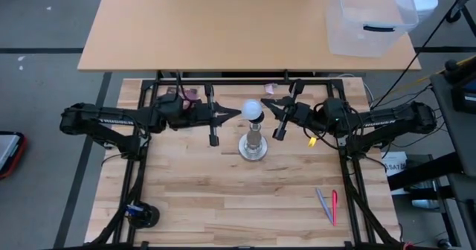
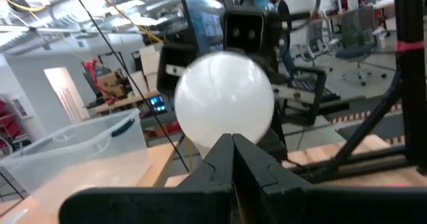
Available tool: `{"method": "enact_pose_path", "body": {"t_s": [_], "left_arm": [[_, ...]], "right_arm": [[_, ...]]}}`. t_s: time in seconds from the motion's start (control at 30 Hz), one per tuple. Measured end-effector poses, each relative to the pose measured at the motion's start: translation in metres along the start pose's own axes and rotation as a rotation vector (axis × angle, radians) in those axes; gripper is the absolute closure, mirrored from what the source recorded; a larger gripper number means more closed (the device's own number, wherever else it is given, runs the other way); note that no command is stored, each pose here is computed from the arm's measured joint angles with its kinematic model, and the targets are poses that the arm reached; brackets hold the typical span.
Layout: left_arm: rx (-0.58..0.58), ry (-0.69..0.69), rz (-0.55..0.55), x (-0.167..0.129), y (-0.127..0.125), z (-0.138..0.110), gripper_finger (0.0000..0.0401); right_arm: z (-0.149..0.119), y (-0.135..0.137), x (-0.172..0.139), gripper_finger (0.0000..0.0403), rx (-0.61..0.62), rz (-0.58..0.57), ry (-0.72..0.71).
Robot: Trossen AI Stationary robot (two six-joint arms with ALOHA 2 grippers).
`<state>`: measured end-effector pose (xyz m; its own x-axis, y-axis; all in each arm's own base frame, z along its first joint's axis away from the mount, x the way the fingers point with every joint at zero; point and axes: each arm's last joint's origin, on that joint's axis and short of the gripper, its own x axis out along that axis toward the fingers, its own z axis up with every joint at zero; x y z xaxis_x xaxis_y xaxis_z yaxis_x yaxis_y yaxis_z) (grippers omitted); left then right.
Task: Screw lightbulb
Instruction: Insert the lightbulb into the silver lamp
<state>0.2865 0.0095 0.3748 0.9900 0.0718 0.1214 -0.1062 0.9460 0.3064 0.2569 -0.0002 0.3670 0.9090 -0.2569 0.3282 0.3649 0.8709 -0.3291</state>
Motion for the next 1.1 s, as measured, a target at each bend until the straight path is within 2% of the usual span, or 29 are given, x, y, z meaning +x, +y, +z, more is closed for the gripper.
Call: {"method": "enact_pose_path", "body": {"t_s": [0.43,1.1], "left_arm": [[0.029,0.026,-0.064,-0.0003,-0.0075,-0.0022,0.0399],[0.039,-0.031,-0.067,-0.0002,-0.0039,0.002,0.0399]], "right_arm": [[-0.0011,0.0006,0.0001,0.0403,-0.004,0.007,0.014],[0.0006,-0.0002,0.0,0.0403,0.033,0.002,-0.003]]}}
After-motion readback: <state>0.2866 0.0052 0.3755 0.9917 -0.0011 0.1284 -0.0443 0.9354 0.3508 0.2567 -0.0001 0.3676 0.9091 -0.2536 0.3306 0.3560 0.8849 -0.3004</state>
